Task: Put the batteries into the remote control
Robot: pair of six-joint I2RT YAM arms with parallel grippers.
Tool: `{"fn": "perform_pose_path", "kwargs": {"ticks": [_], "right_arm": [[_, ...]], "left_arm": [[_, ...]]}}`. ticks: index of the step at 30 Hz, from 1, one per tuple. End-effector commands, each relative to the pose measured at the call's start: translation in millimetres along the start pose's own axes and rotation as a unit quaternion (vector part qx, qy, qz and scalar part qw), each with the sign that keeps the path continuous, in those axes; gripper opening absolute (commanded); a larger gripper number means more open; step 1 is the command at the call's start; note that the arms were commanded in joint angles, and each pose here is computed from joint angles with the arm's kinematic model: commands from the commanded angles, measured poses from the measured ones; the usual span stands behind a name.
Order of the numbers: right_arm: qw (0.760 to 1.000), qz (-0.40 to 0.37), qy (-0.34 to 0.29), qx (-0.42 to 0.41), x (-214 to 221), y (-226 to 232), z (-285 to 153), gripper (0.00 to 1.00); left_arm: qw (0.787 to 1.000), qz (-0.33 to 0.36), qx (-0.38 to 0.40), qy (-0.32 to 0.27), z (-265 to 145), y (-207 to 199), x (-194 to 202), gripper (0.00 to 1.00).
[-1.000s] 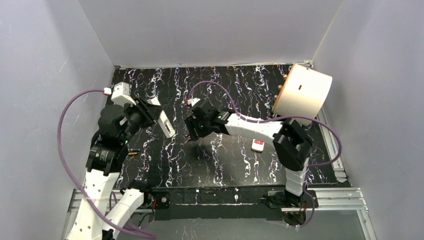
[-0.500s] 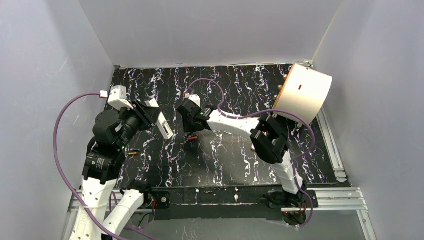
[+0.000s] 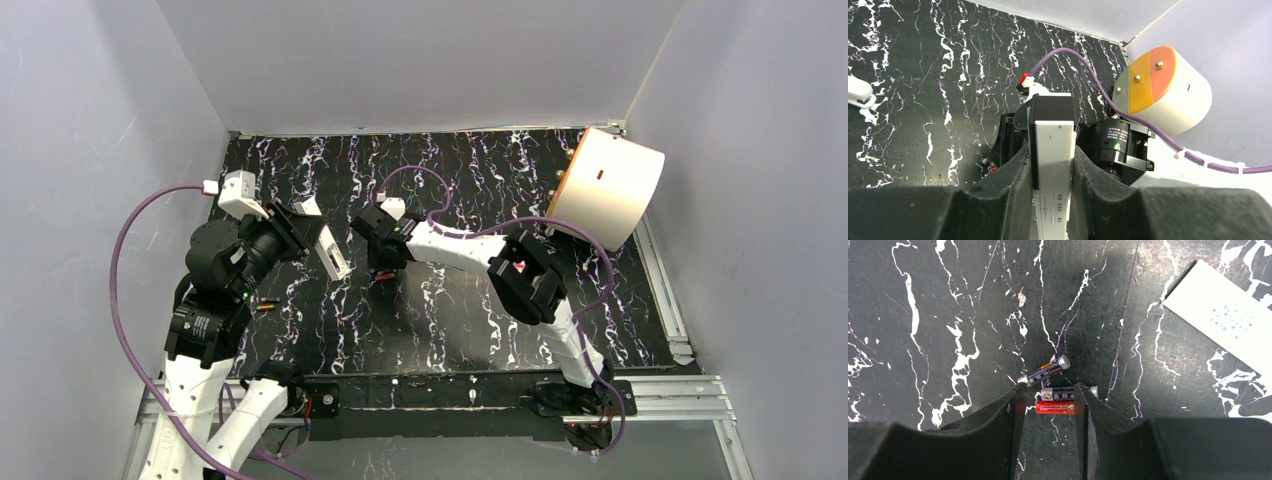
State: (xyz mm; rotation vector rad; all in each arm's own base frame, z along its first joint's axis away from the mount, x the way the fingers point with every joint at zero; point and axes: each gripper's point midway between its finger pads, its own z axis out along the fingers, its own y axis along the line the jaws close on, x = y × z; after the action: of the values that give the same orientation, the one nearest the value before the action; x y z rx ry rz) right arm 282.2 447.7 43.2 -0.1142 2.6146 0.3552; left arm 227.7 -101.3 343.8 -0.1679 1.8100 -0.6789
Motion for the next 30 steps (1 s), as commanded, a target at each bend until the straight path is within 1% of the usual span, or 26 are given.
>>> {"fn": "perform_pose_path", "kwargs": {"ticks": [1,8,10,14,18,26,28,30], "right_arm": [[1.000,0.010,-0.010,-0.007,-5.1,11.1,0.4,0.49],[1.000,-0.010,-0.007,-0.002,-1.1,11.9,9.5,0.51],[0.999,-0.036,-0.020,-0.001,-2.4,15.2,10.5,0.51],[0.995,-0.088,-0.044,0.021,-1.1,16.6,10.9,0.51],[0.993,-0.105,-0.049,0.029,3.7,18.3,14.0,0.51],[0.982,-0.166,-0.061,0.065,6.2,10.1,26.4,0.50],[0.980,-0.177,-0.061,0.067,8.1,8.8,32.5,0.51],[0.979,-0.188,-0.058,0.051,10.3,14.7,36.2,0.55]], "left_arm": [[0.999,0.007,0.022,-0.021,-8.4,-13.2,-15.1,0.00],[1.000,0.008,0.021,-0.021,-7.0,-12.5,-15.1,0.00],[1.000,0.012,0.012,-0.024,-8.4,-9.8,-17.1,0.00],[0.999,0.028,-0.032,-0.029,-15.4,2.4,-24.7,0.00],[0.998,0.041,-0.034,-0.037,-19.4,2.0,-29.6,0.00],[0.997,0.033,-0.048,-0.047,-22.8,6.6,-31.8,0.00],[0.995,0.034,-0.069,-0.059,-26.9,13.2,-36.6,0.00],[0.994,0.037,-0.082,-0.067,-30.8,17.1,-40.3,0.00]]}}
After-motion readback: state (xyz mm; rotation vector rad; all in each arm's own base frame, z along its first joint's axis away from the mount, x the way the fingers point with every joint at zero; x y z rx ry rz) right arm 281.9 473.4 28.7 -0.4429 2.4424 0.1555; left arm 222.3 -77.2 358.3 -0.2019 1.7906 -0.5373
